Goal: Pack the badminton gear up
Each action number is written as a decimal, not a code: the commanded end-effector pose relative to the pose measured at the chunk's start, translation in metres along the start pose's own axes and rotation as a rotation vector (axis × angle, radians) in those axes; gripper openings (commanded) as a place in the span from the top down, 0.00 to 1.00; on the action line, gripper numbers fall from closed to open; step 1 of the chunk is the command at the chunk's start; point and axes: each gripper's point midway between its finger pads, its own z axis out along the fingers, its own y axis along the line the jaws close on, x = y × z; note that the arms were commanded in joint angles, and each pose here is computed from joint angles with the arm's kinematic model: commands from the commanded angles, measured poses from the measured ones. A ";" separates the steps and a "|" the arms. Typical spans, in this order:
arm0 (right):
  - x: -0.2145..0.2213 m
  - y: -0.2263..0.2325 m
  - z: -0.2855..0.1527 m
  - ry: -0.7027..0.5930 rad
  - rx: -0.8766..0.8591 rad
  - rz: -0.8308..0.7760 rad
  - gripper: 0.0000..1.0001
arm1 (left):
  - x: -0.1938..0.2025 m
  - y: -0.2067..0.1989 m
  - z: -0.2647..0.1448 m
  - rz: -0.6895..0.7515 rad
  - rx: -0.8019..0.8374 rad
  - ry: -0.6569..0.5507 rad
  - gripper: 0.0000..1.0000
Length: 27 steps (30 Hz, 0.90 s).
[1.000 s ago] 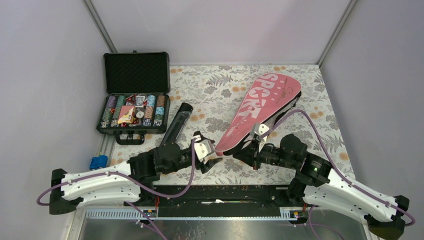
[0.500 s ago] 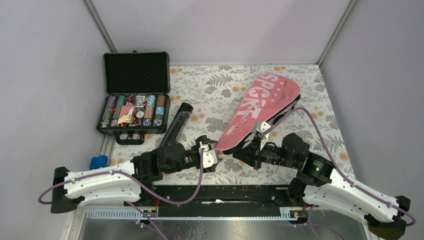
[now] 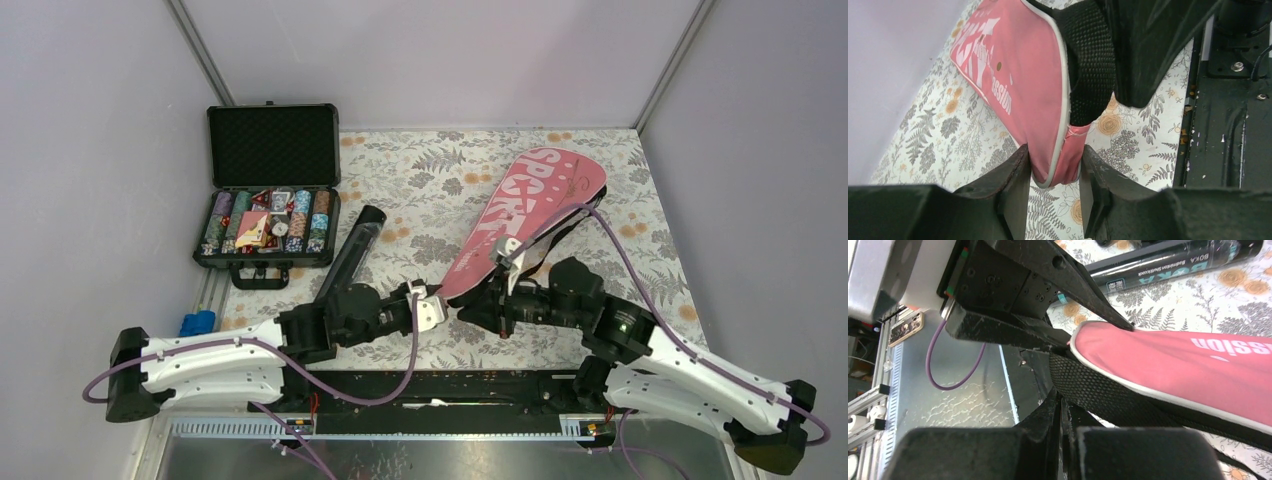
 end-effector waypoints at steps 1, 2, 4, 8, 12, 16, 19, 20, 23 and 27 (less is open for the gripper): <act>-0.040 0.038 0.006 -0.062 -0.167 0.020 1.00 | -0.030 0.018 0.009 -0.057 -0.070 -0.058 0.87; -0.039 0.037 0.010 -0.053 -0.165 0.035 1.00 | -0.030 0.019 0.011 -0.062 -0.074 -0.052 0.88; -0.034 0.032 0.017 -0.027 -0.143 0.062 1.00 | -0.033 0.021 0.013 -0.072 -0.087 -0.056 0.91; -0.017 0.009 0.028 -0.011 -0.039 0.129 1.00 | -0.037 0.025 0.012 -0.097 -0.109 -0.076 0.94; -0.003 -0.013 0.034 -0.032 0.064 0.204 1.00 | -0.036 0.025 0.010 -0.120 -0.121 -0.086 0.94; 0.003 -0.035 0.028 -0.046 0.194 0.233 0.82 | -0.022 0.022 0.007 -0.141 -0.128 -0.061 0.91; -0.001 -0.046 0.012 -0.072 0.279 0.228 0.42 | 0.000 0.015 0.006 -0.167 -0.129 -0.017 0.85; -0.004 -0.051 0.005 -0.093 0.318 0.225 0.34 | 0.007 0.011 0.006 -0.176 -0.122 -0.009 0.84; -0.006 -0.057 -0.014 -0.124 0.369 0.209 0.19 | 0.025 0.004 0.008 -0.202 -0.119 0.030 0.84; 0.002 -0.053 -0.037 -0.124 0.372 0.204 0.07 | 0.046 -0.003 0.011 -0.231 -0.120 0.078 0.82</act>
